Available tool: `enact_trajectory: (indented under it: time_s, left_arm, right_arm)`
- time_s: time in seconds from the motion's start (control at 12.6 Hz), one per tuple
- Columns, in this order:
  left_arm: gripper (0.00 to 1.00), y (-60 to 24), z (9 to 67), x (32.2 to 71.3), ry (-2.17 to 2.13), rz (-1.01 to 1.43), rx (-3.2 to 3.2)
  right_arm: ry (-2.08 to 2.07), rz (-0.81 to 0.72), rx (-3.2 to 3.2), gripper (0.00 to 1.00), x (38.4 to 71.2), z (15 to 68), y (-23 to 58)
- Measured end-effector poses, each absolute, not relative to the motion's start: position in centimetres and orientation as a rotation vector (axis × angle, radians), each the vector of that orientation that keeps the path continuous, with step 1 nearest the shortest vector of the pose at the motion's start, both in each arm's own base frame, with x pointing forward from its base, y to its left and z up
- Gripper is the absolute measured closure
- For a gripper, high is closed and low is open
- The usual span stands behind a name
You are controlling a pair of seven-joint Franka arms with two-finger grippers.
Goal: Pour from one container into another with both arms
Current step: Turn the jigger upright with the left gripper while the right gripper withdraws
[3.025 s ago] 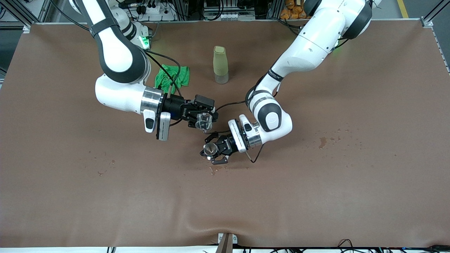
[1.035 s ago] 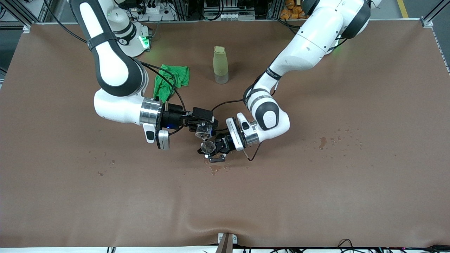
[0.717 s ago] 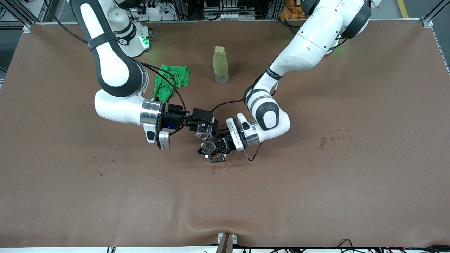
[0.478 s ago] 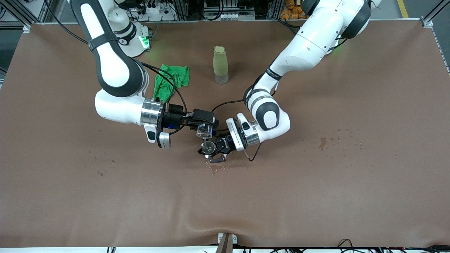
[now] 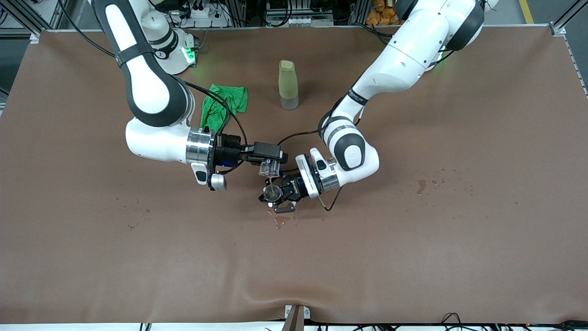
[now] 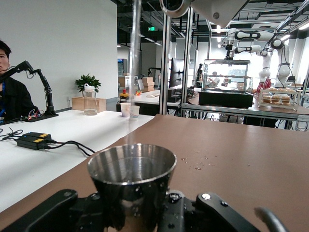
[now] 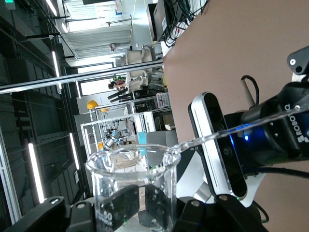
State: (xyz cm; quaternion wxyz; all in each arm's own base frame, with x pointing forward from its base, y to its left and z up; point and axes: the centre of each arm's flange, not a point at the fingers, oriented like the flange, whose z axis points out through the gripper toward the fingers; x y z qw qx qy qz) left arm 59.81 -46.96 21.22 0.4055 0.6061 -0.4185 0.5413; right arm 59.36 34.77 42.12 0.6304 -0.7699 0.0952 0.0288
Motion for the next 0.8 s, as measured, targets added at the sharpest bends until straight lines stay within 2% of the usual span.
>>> enact_trajectory:
  time_s: [0.8]
  left_arm:
    - [0.91,-46.93,21.21,59.83,-1.056,1.366,1.530]
  right_arm:
    - [0.271,0.107,-1.756,0.86,59.46,42.12,34.58]
